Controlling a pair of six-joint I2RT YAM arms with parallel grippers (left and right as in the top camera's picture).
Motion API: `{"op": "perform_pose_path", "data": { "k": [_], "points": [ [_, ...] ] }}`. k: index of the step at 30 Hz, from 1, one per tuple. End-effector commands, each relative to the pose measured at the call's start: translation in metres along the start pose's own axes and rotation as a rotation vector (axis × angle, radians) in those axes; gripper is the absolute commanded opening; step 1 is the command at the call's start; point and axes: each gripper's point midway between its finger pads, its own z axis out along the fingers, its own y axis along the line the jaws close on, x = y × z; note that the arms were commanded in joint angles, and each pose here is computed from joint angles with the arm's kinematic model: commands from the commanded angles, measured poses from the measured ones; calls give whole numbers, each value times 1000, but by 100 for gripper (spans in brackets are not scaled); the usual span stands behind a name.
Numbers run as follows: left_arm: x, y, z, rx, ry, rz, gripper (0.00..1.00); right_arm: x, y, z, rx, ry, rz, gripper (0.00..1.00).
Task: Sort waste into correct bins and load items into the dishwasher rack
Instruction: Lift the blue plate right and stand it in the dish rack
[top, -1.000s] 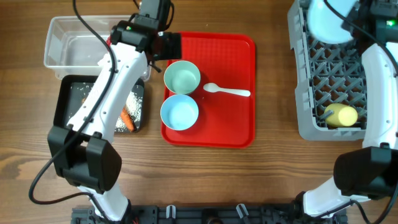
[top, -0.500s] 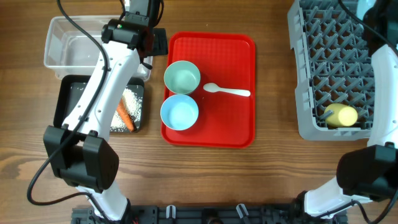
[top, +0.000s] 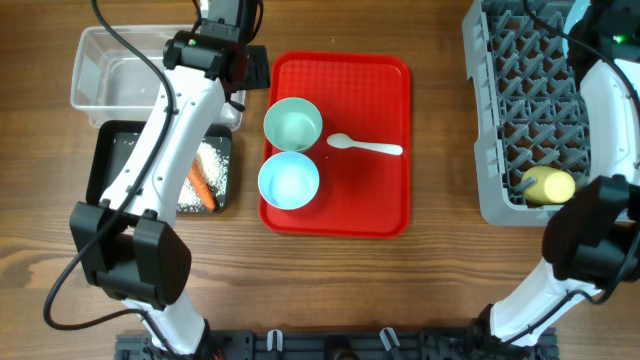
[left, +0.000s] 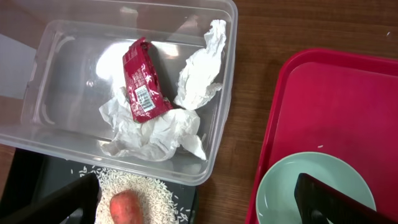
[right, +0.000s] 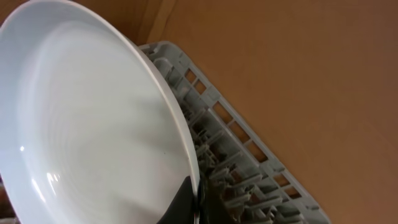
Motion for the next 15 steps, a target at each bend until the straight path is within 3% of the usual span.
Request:
{"op": "perform_pose_path", "data": {
  "k": [1,7,15],
  "points": [
    [-7,4,-5,-15,-24,-7,100,-11,-8,9,24,-42,-114,4],
    [-7,4,-5,-15,-24,-7,100,-29,5,12,-73,-138,-299,4],
    [-7,4,-5,-14,-24,-7,100,-10,16,29,-117,-100,-342,4]
  ]
}}
